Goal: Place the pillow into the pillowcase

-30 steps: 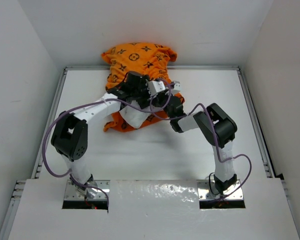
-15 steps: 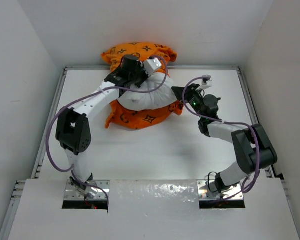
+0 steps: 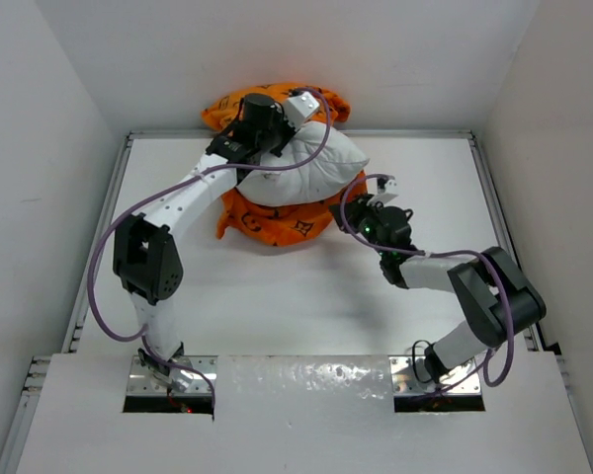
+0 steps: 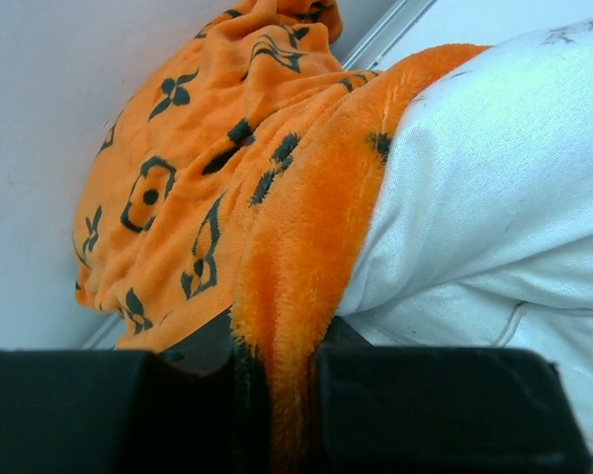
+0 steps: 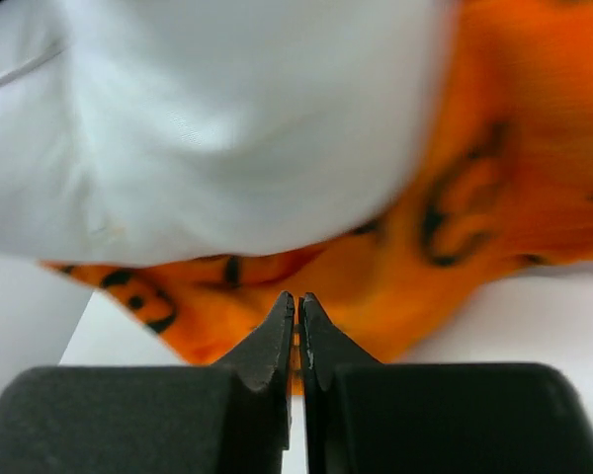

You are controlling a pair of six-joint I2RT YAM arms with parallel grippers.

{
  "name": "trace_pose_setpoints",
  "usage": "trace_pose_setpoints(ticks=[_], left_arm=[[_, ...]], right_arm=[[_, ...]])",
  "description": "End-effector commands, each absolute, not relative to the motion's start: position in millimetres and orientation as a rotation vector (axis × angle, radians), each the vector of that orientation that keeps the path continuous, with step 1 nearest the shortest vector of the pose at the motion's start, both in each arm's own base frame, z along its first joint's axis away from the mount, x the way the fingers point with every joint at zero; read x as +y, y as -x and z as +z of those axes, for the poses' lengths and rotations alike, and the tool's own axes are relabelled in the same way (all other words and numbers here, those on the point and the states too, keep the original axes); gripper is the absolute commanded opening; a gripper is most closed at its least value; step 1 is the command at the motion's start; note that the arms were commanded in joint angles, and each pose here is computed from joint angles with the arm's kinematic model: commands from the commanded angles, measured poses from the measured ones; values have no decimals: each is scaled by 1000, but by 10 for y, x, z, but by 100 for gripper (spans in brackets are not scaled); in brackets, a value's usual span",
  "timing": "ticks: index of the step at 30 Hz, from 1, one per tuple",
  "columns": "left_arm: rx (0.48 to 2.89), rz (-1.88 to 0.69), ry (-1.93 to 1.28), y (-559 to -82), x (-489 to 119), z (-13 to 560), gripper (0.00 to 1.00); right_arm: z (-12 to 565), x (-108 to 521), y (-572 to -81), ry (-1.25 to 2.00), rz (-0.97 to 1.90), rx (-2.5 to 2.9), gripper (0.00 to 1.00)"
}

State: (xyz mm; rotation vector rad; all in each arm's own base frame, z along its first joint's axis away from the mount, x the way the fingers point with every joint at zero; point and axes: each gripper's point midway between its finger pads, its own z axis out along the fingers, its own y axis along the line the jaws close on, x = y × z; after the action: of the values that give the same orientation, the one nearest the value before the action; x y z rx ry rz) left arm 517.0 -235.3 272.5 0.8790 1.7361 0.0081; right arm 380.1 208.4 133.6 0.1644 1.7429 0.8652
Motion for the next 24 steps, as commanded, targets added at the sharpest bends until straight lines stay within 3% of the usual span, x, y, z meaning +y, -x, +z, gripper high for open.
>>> trace_pose_setpoints(ticks=[1, 4, 7, 11, 15, 19, 22, 23, 24], left_arm=[[1539, 122, -655, -5507, -2179, 3486, 0], [1531, 111, -654, -5496, -2230, 3485, 0], [1523, 116, -656, -5467, -2234, 3496, 0], [1499, 112, -643, -5473, -2255, 3544, 0], [1504, 100, -648, -5469, -2273, 3531, 0], [1509, 88, -645, -5458, -2281, 3526, 0], [1513, 75, -656, -5450, -2305, 3492, 0], [1513, 72, -656, -5449, -2308, 3491, 0], [1513, 71, -652, -5457, -2303, 3493, 0]], right_arm=[[1546, 2384, -3805, -99, 849, 1708, 5], [1401, 2494, -4025, -273, 930, 1721, 13], [1101, 2374, -4166, -492, 880, 1773, 13], [971, 2512, -4270, -472, 890, 1824, 10], [1004, 2751, -4434, -443, 979, 1792, 15], [841, 2764, -4617, -467, 878, 1857, 17], [819, 2775, -4664, -471, 866, 1855, 24], [835, 2786, -4695, -473, 861, 1856, 28], [771, 2786, -4690, -488, 847, 1883, 39]])
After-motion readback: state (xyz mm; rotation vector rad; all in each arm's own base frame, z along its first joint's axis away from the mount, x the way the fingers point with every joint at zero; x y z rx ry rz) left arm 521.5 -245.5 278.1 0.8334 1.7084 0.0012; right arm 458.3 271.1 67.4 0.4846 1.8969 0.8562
